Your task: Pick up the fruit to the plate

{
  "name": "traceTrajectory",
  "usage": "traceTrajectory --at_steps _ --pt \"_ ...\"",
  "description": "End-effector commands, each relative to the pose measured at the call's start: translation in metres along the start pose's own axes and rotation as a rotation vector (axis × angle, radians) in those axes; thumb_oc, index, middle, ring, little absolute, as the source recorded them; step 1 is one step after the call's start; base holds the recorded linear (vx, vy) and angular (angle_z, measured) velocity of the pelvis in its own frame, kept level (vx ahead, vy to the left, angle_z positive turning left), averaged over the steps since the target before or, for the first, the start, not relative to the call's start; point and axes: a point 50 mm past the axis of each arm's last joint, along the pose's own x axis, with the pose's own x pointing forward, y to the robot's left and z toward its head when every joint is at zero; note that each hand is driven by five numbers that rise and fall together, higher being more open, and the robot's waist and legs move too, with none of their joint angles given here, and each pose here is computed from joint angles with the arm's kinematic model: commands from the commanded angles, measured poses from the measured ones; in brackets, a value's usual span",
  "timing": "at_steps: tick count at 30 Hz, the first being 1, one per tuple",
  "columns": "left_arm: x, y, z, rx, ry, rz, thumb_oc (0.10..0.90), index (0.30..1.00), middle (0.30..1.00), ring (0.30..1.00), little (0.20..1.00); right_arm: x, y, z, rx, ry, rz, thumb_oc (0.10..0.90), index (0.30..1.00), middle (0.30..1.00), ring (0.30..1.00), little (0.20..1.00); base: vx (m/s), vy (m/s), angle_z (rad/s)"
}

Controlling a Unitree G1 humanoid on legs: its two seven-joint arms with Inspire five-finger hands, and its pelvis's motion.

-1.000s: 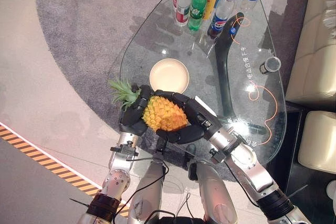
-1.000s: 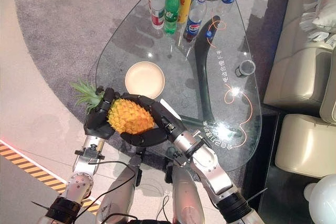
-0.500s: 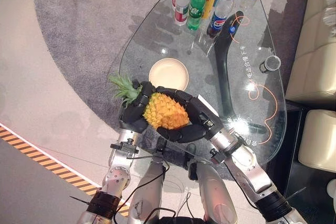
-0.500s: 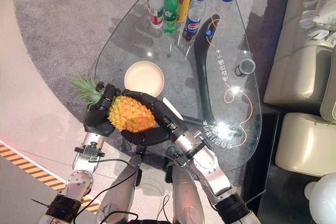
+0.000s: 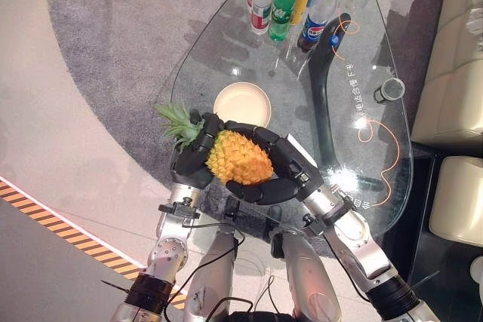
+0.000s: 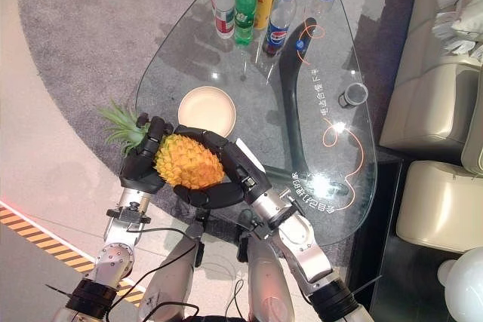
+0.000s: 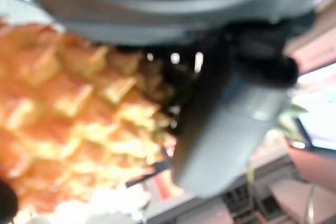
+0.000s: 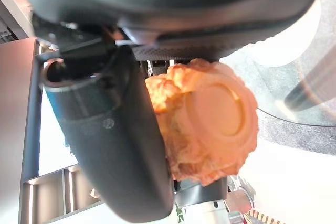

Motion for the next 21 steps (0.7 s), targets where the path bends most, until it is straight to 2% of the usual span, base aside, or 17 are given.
traceTrajectory --at_steps 1,13,21 --pt "0.0046 -0.0395 0.0415 -0.104 -0.346 -0.210 0.100 0.300 0.300 0.300 0.200 -0.0106 -0.0565 0.0692 0.083 -0.503 -0.514 0.800 0.900 0.900 0.900 0.900 0.00 0.000 0.00" --pt "0.0051 -0.0407 0.0423 -0.097 -0.350 -0.211 0.100 0.300 0.300 0.300 0.200 -0.0121 -0.0562 0.0681 0.093 -0.508 -0.560 0.800 0.900 0.900 0.900 0.900 0.00 0.000 0.00" --pt "0.0044 -0.0412 0.0419 -0.098 -0.357 -0.206 0.100 0.300 0.300 0.300 0.200 -0.0170 -0.0594 0.0722 0.073 -0.553 -0.666 0.800 0.900 0.900 0.900 0.900 0.00 0.000 0.00"
